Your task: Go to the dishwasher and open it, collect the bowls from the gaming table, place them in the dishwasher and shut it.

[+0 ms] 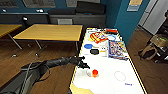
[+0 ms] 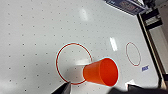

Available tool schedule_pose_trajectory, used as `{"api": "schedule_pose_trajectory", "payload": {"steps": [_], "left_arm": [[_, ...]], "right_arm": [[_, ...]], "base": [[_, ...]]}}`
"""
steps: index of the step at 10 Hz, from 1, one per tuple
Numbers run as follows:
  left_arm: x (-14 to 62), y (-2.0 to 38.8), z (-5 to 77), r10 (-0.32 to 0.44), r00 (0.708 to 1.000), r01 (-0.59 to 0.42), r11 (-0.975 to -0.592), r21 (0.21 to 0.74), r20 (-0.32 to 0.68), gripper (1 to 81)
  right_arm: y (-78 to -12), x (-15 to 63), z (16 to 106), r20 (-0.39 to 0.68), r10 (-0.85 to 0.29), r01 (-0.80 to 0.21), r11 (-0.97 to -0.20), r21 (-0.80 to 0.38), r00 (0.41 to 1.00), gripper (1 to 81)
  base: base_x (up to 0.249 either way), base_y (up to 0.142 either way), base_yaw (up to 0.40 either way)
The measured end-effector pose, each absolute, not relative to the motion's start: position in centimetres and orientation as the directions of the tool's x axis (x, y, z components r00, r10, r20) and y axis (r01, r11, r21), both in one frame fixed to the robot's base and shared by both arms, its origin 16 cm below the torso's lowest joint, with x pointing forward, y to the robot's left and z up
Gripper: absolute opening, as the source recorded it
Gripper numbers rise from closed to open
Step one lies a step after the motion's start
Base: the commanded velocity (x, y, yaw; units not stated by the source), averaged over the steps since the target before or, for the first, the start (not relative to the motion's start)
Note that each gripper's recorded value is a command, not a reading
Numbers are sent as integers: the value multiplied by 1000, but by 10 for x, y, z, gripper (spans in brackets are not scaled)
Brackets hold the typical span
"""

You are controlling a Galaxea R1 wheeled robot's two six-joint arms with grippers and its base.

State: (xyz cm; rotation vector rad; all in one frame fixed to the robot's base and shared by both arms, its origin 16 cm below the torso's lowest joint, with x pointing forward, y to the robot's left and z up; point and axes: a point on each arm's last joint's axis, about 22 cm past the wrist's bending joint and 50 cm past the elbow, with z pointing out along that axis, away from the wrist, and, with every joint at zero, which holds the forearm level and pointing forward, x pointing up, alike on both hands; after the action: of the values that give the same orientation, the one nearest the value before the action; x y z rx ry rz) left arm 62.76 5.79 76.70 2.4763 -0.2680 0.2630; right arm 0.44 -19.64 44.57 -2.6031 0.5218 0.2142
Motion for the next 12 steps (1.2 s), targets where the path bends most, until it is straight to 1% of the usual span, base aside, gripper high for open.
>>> {"api": "schedule_pose_trajectory", "payload": {"steps": [2, 5, 8, 11, 12], "left_arm": [[627, 35, 768, -147, 957, -267, -776, 571, 249, 811], [637, 30, 759, -136, 961, -251, -798, 548, 243, 811], [632, 1, 757, -157, 957, -271, -789, 552, 245, 811], [637, 4, 745, -153, 960, -260, -803, 536, 236, 811], [634, -2, 730, -159, 963, -254, -804, 538, 217, 811]], "right_arm": [[-197, 4, 446, -240, -323, -398, -816, -419, 915, 10], [-194, 10, 445, -242, -318, -395, -817, -421, 917, 10], [-193, 9, 445, -243, -318, -395, -816, -422, 916, 10], [-193, 5, 444, -253, -318, -399, -816, -418, 914, 10], [-193, -4, 443, -272, -317, -407, -816, -410, 909, 10]], "base": [[0, 0, 0], [0, 0, 0], [0, 0, 0], [0, 0, 0], [0, 0, 0]]}}
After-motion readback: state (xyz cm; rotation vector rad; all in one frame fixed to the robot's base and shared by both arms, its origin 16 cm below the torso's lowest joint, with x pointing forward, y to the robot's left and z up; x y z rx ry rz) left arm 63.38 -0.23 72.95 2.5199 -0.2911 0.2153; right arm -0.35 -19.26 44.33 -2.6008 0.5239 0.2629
